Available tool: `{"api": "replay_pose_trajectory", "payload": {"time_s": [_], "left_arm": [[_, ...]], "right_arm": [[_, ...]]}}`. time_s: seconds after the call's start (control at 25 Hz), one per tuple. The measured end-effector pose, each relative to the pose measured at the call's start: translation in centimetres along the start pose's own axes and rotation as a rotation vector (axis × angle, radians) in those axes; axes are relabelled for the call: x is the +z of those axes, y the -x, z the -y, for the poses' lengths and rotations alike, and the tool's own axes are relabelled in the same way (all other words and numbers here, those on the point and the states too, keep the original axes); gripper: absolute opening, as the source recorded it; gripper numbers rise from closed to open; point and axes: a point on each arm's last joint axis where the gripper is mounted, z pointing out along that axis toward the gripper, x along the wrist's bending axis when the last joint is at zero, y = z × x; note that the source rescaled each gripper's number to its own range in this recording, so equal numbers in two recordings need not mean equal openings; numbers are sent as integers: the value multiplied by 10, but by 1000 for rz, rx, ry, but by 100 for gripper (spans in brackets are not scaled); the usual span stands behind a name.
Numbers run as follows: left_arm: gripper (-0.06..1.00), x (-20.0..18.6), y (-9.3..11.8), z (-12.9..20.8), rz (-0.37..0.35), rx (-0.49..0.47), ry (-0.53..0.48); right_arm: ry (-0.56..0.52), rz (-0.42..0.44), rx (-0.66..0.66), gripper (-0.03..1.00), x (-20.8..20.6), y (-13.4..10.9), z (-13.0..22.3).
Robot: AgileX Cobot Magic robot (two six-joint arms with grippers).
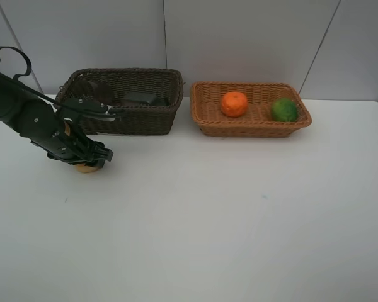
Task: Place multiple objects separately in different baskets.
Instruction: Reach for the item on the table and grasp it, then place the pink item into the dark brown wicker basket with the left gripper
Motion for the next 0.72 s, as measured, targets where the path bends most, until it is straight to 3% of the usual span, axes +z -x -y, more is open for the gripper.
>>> {"api": "replay_pose_trajectory", "payload": {"time_s": [0.72], "left_arm": [[77, 0, 0, 0, -2, 0, -5]], "right_arm": [[0, 0, 0, 92, 0, 0, 0]]}}
